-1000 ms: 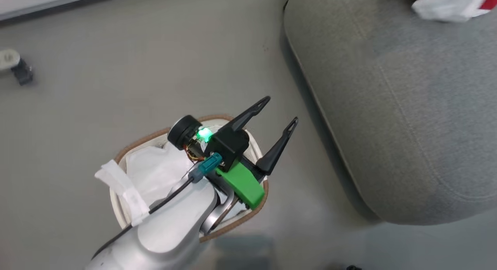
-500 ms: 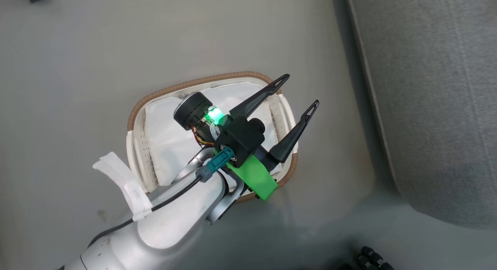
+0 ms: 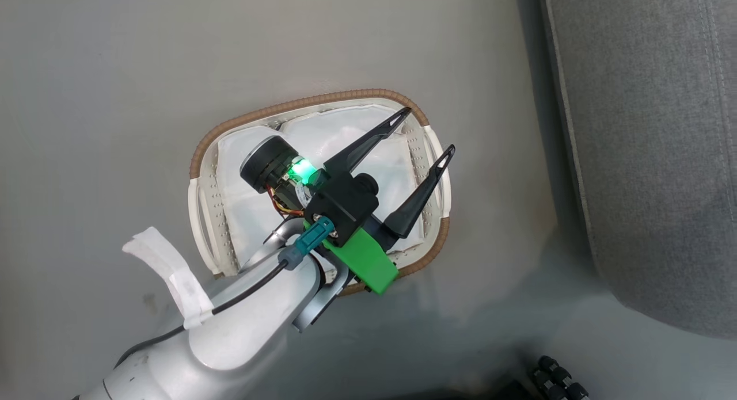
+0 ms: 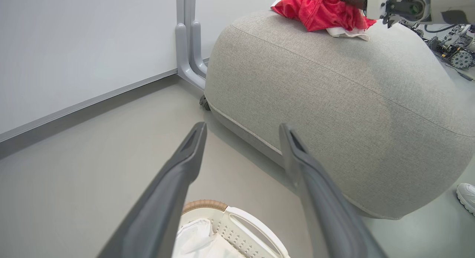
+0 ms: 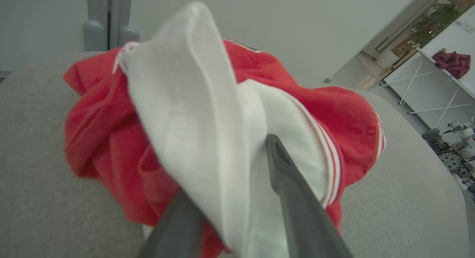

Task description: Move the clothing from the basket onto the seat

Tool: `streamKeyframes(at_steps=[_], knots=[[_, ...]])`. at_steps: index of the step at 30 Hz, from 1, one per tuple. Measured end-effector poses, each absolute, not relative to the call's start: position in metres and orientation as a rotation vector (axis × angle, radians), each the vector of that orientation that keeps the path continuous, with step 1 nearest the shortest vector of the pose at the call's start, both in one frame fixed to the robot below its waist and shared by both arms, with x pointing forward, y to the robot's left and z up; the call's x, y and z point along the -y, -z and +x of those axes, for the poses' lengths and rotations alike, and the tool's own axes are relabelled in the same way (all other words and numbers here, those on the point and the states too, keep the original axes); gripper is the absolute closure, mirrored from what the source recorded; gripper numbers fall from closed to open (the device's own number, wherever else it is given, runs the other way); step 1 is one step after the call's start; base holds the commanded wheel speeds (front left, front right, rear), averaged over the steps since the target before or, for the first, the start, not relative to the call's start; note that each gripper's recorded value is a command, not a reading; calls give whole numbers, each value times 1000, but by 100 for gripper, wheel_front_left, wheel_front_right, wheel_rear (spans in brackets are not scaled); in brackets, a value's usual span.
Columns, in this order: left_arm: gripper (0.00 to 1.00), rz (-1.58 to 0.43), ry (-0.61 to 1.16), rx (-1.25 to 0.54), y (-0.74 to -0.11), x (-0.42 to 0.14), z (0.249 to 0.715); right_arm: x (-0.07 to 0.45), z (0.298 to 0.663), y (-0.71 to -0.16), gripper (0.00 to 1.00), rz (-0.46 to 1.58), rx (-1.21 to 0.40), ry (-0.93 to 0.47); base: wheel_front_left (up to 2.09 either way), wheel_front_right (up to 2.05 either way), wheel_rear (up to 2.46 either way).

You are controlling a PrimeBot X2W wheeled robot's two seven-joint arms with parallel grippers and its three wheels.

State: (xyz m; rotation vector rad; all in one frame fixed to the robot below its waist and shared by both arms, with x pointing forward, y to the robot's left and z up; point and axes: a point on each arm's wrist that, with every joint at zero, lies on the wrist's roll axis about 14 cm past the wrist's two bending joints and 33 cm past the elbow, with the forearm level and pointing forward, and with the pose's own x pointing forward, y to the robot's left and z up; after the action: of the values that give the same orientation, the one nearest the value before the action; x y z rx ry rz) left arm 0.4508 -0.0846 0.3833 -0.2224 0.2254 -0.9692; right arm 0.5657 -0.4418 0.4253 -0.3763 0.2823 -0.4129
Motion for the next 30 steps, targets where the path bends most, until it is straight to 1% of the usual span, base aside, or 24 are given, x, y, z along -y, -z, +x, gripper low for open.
streamKeyframes(at_steps=[4,11,18,26,30], knots=[[0,-224,974,-211,-391,87,451,437,560,-429,0,-379,-275,403,0,0,0],[0,-222,941,-188,-403,83,454,411,552,-446,0,-386,-213,338,0,0,0],[0,-230,882,-168,-419,73,455,384,522,-450,0,-377,-198,265,0,0,0],[0,-218,791,-134,-442,54,456,350,509,-484,0,-365,-102,178,0,0,0],[0,-229,710,-101,-460,38,459,343,507,-510,0,-327,-33,180,0,0,0]])
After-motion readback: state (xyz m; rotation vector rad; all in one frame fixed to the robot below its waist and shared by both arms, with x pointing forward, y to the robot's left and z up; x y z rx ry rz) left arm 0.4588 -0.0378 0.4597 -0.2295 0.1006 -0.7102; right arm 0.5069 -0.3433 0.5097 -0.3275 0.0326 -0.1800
